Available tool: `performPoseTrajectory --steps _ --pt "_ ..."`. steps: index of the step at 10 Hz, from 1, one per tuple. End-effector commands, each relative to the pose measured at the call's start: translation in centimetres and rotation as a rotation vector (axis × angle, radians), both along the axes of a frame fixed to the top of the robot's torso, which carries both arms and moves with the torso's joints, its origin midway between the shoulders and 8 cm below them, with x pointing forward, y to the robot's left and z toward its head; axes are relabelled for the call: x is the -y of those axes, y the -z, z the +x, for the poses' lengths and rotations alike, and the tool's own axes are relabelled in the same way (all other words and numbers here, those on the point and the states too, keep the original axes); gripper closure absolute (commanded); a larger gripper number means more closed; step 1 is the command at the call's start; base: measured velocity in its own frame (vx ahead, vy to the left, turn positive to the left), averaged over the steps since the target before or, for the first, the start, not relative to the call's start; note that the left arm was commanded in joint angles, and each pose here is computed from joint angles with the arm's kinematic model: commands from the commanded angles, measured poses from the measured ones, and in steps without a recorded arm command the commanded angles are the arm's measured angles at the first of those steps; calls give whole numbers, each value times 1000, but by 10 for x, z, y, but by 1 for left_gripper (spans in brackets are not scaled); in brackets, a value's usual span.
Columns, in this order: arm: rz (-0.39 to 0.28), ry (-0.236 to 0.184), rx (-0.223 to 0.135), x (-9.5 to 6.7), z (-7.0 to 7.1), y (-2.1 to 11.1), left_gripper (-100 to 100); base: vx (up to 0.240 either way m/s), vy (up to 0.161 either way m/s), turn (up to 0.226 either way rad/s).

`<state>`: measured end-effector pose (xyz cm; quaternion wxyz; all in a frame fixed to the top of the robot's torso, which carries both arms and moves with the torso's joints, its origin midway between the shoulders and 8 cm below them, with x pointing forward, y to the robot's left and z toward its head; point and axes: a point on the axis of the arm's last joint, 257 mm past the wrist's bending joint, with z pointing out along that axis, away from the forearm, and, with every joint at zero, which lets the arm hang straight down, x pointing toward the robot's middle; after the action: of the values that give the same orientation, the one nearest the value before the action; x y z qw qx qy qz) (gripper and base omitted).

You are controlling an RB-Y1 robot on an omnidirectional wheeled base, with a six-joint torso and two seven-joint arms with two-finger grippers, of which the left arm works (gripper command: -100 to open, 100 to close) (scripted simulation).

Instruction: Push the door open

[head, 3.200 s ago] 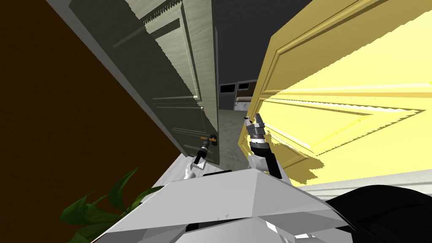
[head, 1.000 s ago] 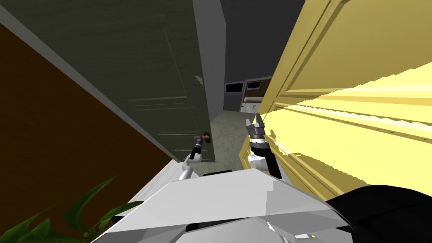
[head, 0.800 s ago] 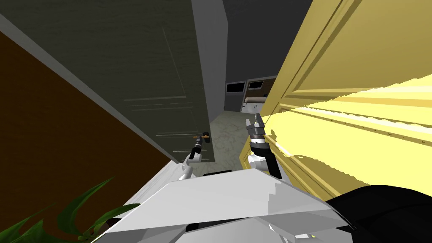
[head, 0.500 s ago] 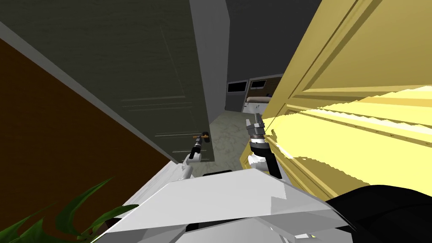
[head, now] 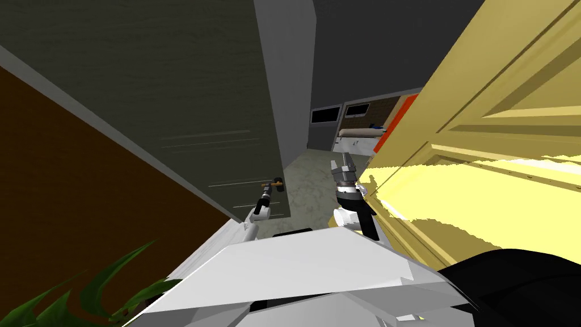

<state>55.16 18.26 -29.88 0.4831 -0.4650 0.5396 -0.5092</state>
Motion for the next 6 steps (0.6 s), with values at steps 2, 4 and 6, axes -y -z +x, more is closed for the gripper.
performPoseTrajectory --steps 2,4,6 --pt "29 -15 15 -16 -2 -5 100 205 -4 151" --pt "37 -11 15 -15 -3 -4 100 151 -9 167" --pt "46 -4 15 -14 -6 -3 100 172 -19 183"
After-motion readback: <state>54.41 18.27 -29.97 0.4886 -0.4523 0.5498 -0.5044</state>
